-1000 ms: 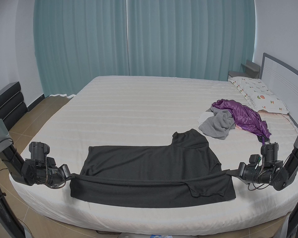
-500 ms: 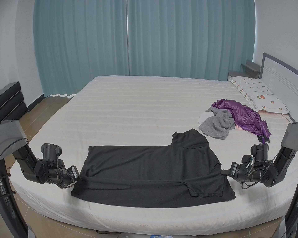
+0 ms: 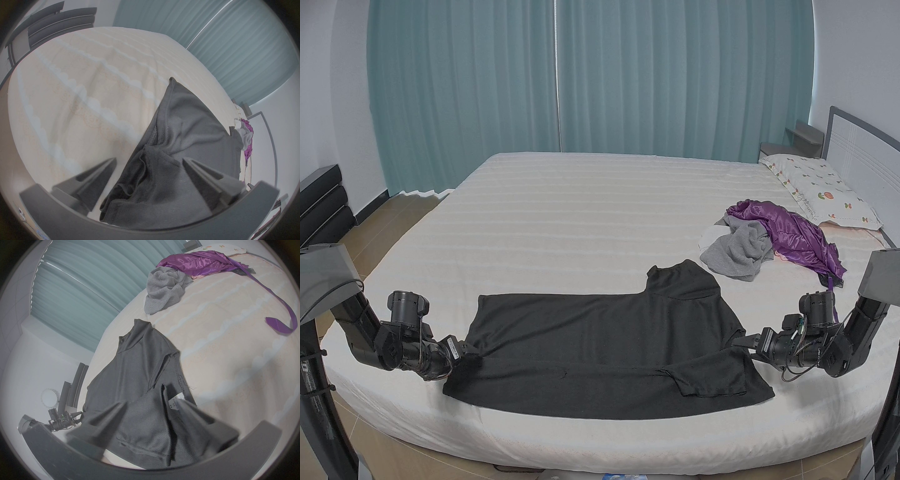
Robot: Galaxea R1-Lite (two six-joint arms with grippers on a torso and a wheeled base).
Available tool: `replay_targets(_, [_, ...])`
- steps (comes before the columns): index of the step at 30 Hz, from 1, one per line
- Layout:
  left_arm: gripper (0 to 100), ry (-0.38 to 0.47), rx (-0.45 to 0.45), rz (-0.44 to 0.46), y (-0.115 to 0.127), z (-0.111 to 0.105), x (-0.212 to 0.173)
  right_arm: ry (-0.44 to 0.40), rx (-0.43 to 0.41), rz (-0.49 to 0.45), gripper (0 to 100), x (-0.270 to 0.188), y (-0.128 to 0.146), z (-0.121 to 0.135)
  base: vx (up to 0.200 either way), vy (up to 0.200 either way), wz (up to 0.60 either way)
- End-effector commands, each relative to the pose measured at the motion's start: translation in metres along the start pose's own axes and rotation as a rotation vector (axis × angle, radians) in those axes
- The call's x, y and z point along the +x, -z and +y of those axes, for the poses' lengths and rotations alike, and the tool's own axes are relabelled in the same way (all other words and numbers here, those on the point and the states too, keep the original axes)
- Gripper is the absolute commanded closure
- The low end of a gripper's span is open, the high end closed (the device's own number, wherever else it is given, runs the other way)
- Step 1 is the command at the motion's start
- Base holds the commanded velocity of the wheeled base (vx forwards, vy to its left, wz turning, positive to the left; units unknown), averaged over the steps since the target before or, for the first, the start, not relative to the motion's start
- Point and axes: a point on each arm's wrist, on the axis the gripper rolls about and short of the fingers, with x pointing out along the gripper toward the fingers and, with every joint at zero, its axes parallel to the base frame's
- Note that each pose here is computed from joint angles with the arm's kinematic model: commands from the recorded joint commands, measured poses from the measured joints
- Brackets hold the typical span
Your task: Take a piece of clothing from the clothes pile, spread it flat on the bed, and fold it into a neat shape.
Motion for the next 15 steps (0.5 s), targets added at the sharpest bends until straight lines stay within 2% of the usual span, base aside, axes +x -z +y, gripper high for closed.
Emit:
replay_targets(1, [0,0.035,-0.022,-0.040,-0.006,-0.007,-0.016,-0.029,0.028,-0.036,0,-0.010,-0.008,0.007,0.000,0.000,0.00])
replay_targets(5, [0,0.094,-0.057,-0.106,-0.020,-0.016,-0.035,-0.061,0.093,-0.060,0,-0.018,-0.012,0.018,0.000,0.000,0.00])
replay_targets(9, [0,0.128,-0.051,-0.160,-0.037,-0.024,-0.038,-0.102,0.174,-0.075,0,-0.018,-0.011,0.029,0.000,0.000,0.00])
replay_targets(10, [0,0.143,-0.043,-0.183,-0.045,-0.029,-0.038,-0.115,0.219,-0.071,0,-0.017,-0.008,0.033,0.000,0.000,0.00])
replay_targets(15, [0,0.169,-0.037,-0.185,-0.072,-0.036,-0.004,-0.156,0.313,-0.085,0,-0.017,-0.006,0.036,0.000,0.000,0.00])
